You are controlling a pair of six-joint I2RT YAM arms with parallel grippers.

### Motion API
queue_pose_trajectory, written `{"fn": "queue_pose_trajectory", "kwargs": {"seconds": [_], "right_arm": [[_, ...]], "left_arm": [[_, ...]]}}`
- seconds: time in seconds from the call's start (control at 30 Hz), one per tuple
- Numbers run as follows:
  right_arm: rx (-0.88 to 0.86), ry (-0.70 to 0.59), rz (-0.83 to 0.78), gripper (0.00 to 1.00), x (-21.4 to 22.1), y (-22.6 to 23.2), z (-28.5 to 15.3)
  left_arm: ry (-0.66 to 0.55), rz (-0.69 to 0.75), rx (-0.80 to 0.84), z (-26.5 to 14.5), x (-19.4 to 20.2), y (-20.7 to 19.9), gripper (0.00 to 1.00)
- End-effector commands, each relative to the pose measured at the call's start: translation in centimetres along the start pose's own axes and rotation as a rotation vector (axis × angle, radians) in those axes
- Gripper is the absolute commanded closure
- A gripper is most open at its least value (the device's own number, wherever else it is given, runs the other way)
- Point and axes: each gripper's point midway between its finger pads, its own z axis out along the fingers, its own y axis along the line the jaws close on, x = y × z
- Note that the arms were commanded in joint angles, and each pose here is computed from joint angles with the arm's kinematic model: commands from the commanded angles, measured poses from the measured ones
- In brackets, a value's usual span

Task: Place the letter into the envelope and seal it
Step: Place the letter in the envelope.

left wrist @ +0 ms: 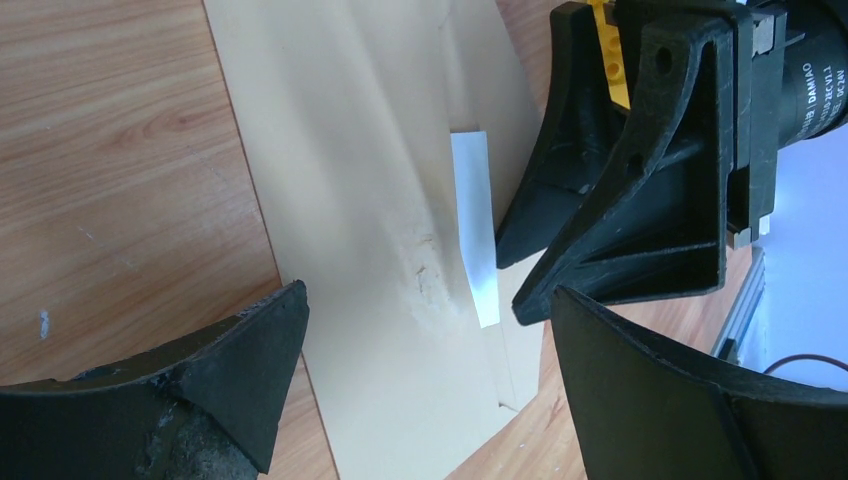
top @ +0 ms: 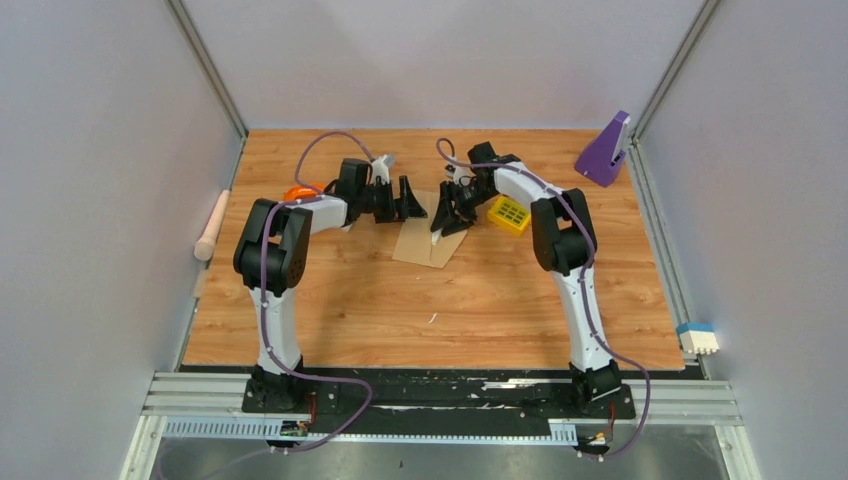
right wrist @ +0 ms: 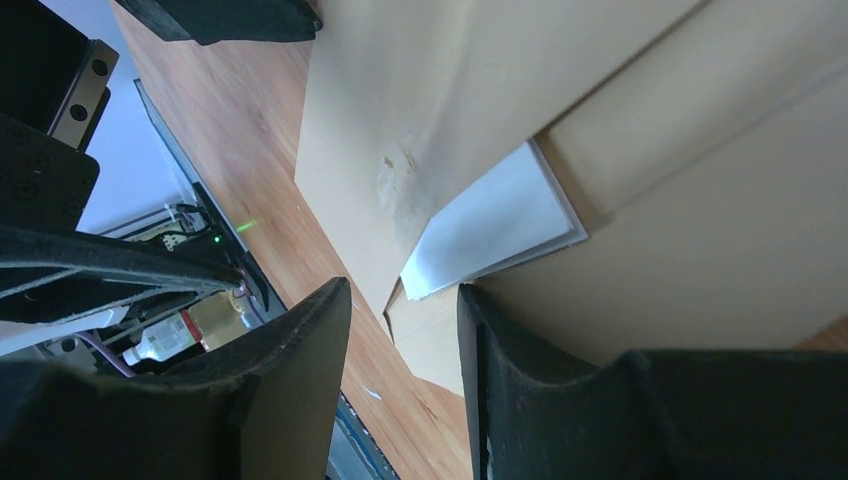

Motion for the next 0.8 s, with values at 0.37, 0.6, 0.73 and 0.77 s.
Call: {"fn": "queue_pose_trajectory", "kwargs": {"seconds": [0.37,0.6,0.73,0.77], "right_arm": [[0.04,-0.076,-0.133,0.56,-2.1,2.4,-1.6],[0.07,-0.116,-0.142,0.57,-2.3,2.4,-3.7],[0.087,-0.128,-0.133,0.57,-3.1,1.8,-3.5],[0.087,-0.13,-0.13,0.57,-3.3,1.7,-3.4]], "left_arm": [[-0.008,0.002,0.015,-0.4,-0.3,-0.5,0.0],[-0.048,0.022,0.015,-1.4,-2.7,-0.5,0.0],[-0.079,0.042,0.025,-1.8,-4.9,-0.9,0.0],[-0.08,0.043,0.024,-1.8,-5.1,-0.9,0.0]]}}
